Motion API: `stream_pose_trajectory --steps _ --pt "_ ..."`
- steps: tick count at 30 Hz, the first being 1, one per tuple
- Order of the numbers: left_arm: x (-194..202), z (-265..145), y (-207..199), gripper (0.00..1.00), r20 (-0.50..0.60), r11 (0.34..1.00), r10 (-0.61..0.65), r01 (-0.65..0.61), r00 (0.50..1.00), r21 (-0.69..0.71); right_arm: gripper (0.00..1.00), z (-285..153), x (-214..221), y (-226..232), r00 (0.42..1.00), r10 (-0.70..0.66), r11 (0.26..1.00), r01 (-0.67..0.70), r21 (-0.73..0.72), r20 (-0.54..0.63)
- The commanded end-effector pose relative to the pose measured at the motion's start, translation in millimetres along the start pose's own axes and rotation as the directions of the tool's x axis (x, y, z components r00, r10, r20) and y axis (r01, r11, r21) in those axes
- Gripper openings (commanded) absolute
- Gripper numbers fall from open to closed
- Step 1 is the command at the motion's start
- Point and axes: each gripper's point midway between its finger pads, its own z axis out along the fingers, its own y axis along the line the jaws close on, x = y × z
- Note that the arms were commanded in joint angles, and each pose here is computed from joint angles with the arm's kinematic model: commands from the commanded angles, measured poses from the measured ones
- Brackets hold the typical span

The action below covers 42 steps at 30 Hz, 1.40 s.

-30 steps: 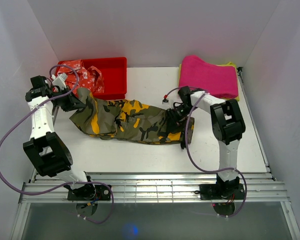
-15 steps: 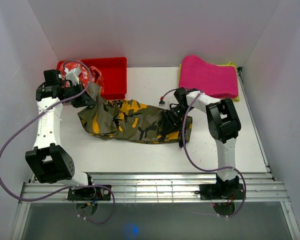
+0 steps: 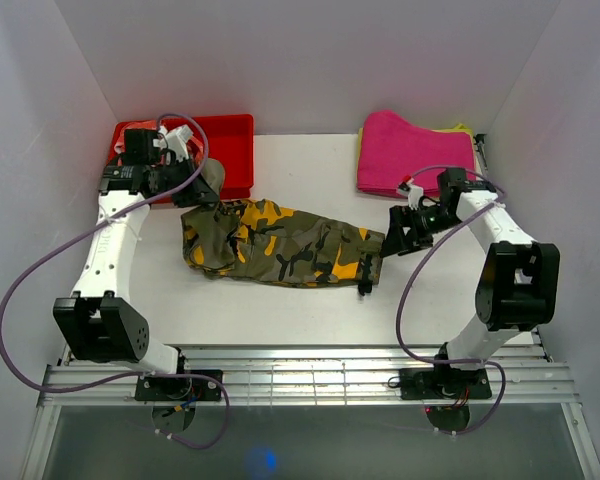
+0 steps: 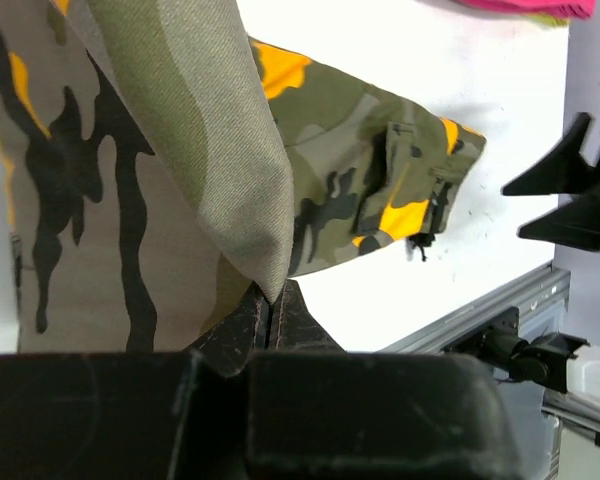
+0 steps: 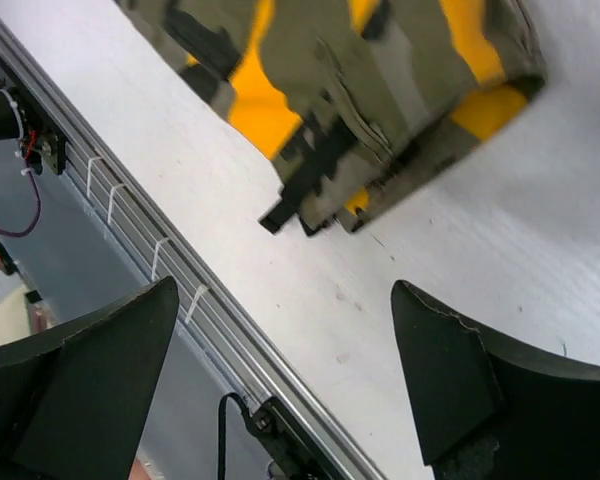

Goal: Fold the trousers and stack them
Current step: Fold the trousers

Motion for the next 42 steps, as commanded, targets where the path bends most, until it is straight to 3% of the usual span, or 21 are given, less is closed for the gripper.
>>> stream_pose_trajectory --steps 1,12,17,20,21,24,27,35,42 --pt "-12 1 -37 0.00 0.049 0.998 0.018 -0.021 0.999 0.051 0.93 0 24 -25 0.994 0.105 0.994 -0.104 0.042 -0.032" --pt "18 73 -96 0.00 -0.009 0.997 0.044 -0.043 0.999 0.058 0.95 42 20 -62 0.978 0.208 0.978 -0.208 -0.010 -0.025" --pt "24 108 -120 0.00 -0.036 0.997 -0.020 0.023 0.999 0.078 0.88 55 24 -66 0.973 0.226 0.974 -0.227 -0.023 -0.045" --pt "29 128 -139 0.00 -0.055 0.995 -0.034 0.039 0.998 0.089 0.74 62 28 -67 0.970 0.235 0.970 -0.237 -0.046 -0.056" --pt "31 133 -145 0.00 -0.052 0.995 -0.032 0.036 0.998 0.088 0.64 63 28 -67 0.970 0.235 0.970 -0.238 -0.051 -0.057" --pt "37 150 -165 0.00 -0.052 0.992 -0.042 0.048 0.998 0.114 0.46 66 29 -69 0.970 0.236 0.969 -0.240 -0.056 -0.064" --pt "50 169 -182 0.00 -0.073 0.991 -0.042 0.051 0.996 0.126 0.35 69 32 -66 0.970 0.233 0.969 -0.239 -0.070 -0.074" --pt "84 203 -218 0.00 -0.114 0.988 -0.058 0.073 0.992 0.134 0.20 76 38 -55 0.971 0.220 0.966 -0.230 -0.116 -0.093" --pt "96 215 -232 0.00 -0.109 0.990 -0.059 0.071 0.992 0.118 0.15 75 44 -53 0.972 0.213 0.969 -0.223 -0.107 -0.096"
